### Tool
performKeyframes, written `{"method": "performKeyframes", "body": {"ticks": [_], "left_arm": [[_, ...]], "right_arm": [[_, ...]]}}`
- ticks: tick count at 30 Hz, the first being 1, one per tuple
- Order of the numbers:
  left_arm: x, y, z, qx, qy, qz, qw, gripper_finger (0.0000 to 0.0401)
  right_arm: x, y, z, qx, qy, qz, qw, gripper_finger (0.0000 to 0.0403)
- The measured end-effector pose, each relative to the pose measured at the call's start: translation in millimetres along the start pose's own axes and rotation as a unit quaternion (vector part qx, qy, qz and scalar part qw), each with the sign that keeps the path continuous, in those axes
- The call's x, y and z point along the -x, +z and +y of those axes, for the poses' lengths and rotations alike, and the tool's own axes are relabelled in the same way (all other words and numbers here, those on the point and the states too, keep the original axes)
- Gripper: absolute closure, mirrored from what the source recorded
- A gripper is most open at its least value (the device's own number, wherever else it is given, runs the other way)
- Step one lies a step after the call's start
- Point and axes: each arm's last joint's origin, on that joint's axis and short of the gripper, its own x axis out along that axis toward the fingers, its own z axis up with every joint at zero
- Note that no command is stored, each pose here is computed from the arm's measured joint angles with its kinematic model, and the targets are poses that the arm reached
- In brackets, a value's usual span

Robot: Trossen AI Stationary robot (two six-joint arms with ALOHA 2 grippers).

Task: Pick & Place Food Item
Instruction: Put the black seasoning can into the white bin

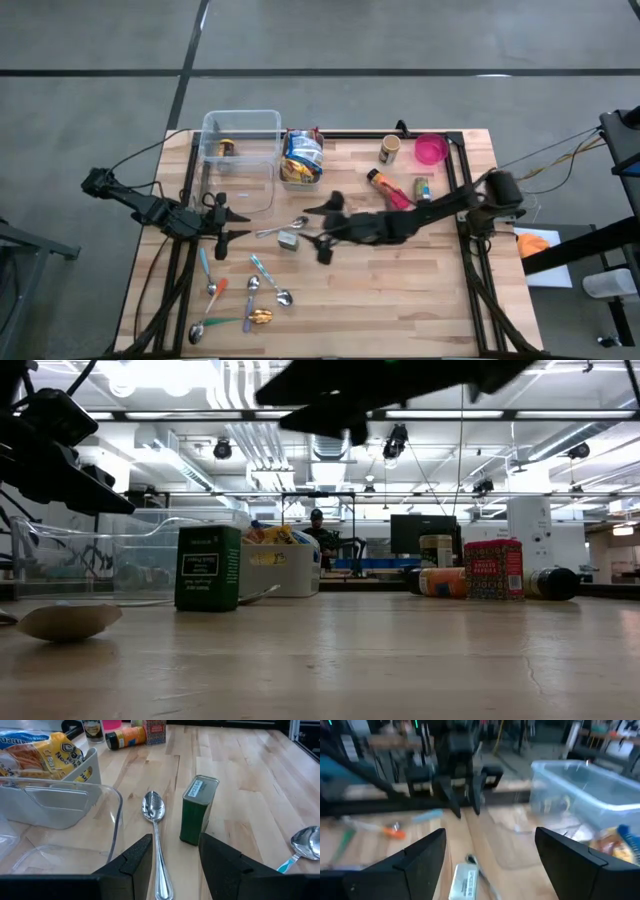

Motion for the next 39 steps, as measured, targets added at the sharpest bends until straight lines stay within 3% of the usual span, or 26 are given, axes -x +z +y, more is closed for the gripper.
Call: {"method": "performKeyframes", "body": {"ticks": [7, 16, 20, 29, 39], "left_arm": [[-0.4, -0.4, -0.2, -0.002, 0.0, 0.003, 1.0, 0.0238], [-0.5, -0.4, -0.2, -0.002, 0.001, 0.003, 1.0, 0.0238], [-0.4, -0.4, -0.2, -0.002, 0.001, 0.003, 1.0, 0.0238], [-0.4, -0.4, -0.1, -0.002, 0.001, 0.003, 1.0, 0.0238], [-0.4, -0.4, -0.2, -0.002, 0.001, 0.003, 1.0, 0.0238]], "right_arm": [[63.3, -8.8, -29.9, -0.006, -0.004, -0.015, 1.0, 0.0099], [133.6, -1.3, -64.6, -0.043, -0.058, -0.085, 0.994, 0.0099], [155.9, -2.5, -74.8, -0.018, -0.06, -0.105, 0.992, 0.0099], [186.6, -10.9, -89.3, -0.026, -0.06, -0.14, 0.988, 0.0099], [193.3, -15.7, -92.7, -0.03, -0.06, -0.147, 0.987, 0.0099]]}}
